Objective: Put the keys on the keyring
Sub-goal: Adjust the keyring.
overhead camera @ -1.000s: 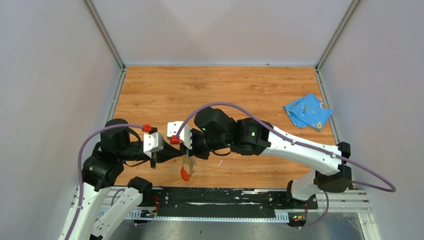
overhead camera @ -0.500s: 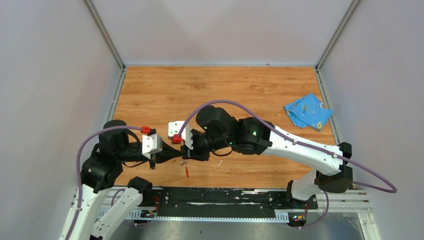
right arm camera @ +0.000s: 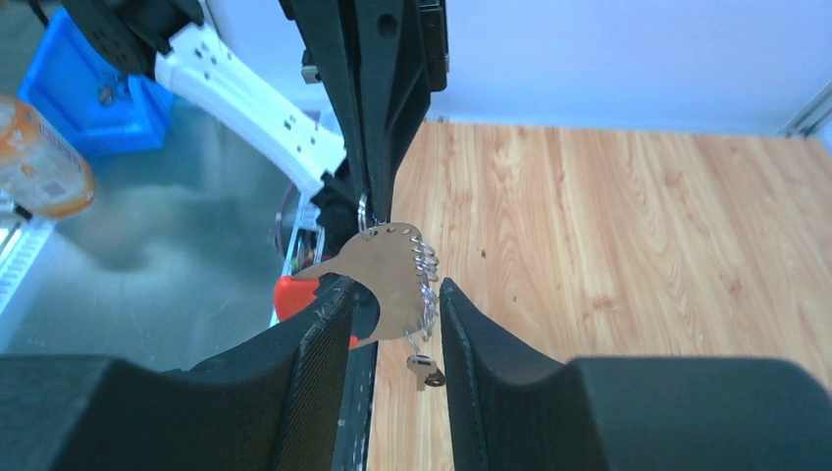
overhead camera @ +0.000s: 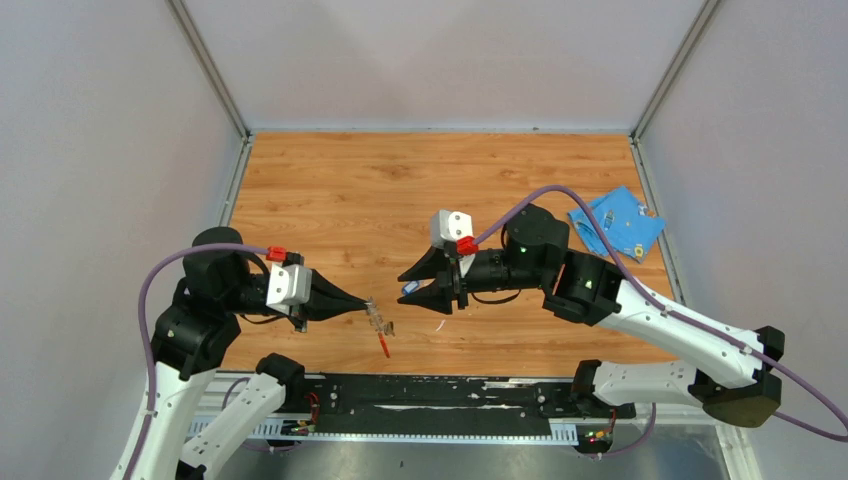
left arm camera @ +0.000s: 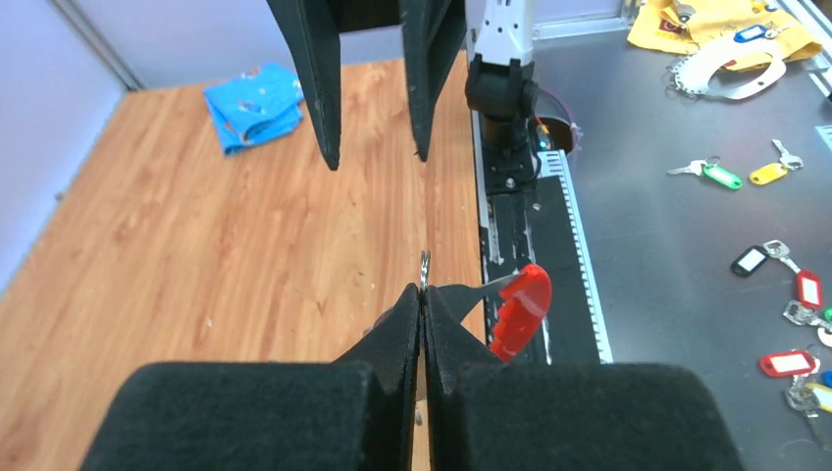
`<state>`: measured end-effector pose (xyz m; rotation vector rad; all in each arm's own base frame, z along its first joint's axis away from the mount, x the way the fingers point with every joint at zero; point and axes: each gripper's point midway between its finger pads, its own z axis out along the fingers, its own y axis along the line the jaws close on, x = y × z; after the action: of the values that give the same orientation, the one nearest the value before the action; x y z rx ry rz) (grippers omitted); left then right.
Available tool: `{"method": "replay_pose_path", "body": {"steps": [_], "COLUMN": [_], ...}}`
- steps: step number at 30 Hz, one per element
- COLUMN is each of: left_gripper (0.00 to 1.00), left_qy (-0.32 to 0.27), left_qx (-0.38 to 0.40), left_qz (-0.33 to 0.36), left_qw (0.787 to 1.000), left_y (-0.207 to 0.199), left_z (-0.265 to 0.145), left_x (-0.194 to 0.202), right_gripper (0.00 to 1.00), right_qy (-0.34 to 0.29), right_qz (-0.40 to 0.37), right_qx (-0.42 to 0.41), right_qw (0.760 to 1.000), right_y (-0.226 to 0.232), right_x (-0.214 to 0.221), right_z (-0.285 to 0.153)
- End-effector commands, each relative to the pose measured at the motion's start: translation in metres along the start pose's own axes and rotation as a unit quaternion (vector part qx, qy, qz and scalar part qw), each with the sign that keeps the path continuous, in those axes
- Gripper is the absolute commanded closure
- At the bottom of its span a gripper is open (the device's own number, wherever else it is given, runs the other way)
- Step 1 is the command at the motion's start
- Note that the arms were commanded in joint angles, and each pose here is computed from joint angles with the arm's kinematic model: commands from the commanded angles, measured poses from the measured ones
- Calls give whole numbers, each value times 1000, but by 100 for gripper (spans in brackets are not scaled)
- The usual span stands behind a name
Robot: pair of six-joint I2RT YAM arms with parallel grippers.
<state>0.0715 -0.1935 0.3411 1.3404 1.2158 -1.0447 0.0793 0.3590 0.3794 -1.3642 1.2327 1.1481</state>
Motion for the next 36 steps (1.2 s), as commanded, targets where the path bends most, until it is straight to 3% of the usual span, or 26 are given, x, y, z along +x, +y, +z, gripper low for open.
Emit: {"method": "replay_pose_path", "body": {"steps": [1, 13, 23, 36], "left_gripper": [100, 100, 100, 100], "left_qy": [-31, -109, -120, -130], "left_qx": [13, -21, -24, -40], "left_qz": [75, 120, 167, 152], "left_qw": [997, 987, 978, 979], "left_y": [-1, 3, 3, 6], "left_z": [-2, -3, -4, -4], "left_x": [-33, -59, -63, -63], "right_gripper": [61, 60, 63, 72], "right_qy": [-127, -201, -170, -183], "right_qz": [-20, -36, -80, -85], "right_qx": [0, -38, -42, -22], "right_qw": [992, 978, 981, 979], "right_y": [-1, 8, 17, 9], "right_x": [-36, -51, -39, -48], "right_z": [-7, 2, 8, 16]}}
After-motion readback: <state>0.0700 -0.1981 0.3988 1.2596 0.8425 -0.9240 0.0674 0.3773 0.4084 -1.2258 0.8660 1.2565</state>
